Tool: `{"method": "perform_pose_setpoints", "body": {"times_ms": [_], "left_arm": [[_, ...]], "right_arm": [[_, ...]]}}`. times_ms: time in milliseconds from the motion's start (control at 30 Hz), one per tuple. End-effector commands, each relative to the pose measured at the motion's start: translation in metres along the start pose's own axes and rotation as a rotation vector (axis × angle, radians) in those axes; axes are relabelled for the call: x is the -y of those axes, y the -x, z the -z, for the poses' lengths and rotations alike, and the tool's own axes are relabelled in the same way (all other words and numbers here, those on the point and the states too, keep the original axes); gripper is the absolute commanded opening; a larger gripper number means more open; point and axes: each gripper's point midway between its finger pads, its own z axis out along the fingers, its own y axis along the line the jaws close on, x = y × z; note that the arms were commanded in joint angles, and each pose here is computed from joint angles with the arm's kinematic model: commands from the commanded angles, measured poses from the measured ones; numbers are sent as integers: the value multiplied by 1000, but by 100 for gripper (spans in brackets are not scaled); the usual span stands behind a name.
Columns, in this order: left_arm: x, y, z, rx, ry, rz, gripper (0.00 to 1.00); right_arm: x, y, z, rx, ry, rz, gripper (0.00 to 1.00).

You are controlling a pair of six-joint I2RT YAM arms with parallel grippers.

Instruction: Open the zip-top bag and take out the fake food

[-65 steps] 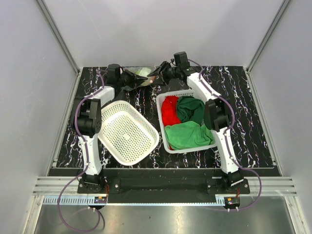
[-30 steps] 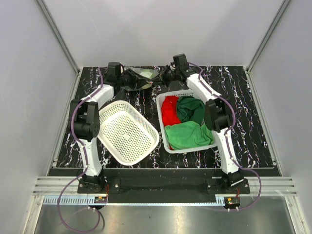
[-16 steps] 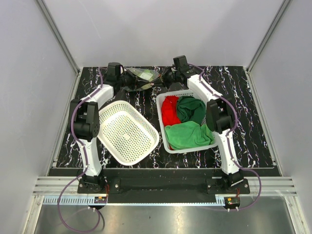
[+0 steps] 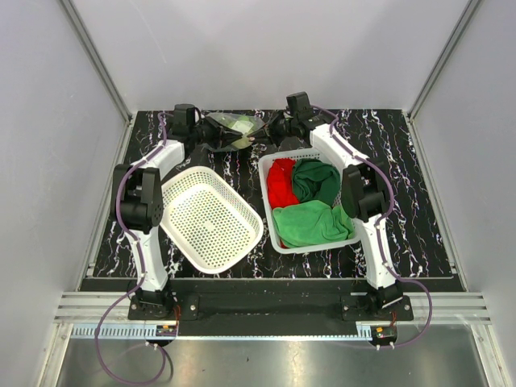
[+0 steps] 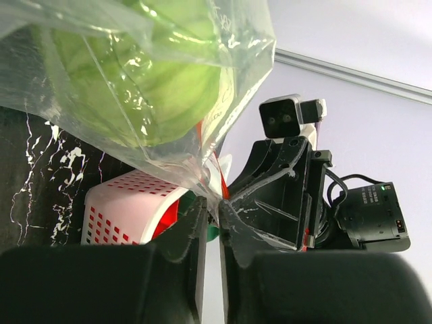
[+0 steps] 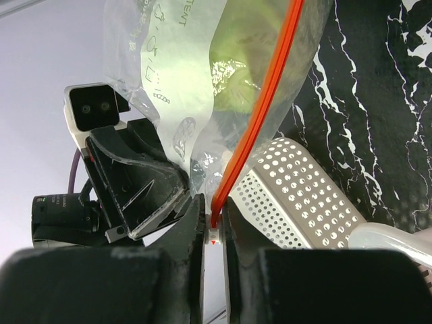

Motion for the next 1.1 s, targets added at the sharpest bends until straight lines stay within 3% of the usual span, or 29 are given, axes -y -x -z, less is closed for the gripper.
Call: {"method": "perform_pose_setpoints", "body": {"times_ms": [0,100,233,300,433,633,767,1067], "left_arm": [[19,1,4,1,-50,-34,26],[16,1,1,6,-41,-37,39],[16,0,-4,-4,-35,-45,41],[12,0,-8,-12,-23,-36,20],[14,2,-10,-17,-17,-44,0],[19,1,-2,1,-12,-71,0],[17,2,1,21,0,-75,0],[30,0,17,48,-26,-103,0]], "right_arm": [[-52,-12,31,22,114,71,14],[-53,-12,32,21,118,72,13],[-54,-13,32,16,125,68,13],[-55,-13,33,18,127,70,13],[-50,-11,33,23,115,54,15],[-35,5,43,74,85,12,15],[-30,11,47,81,80,-6,8],[-16,20,49,108,53,-54,7]]}}
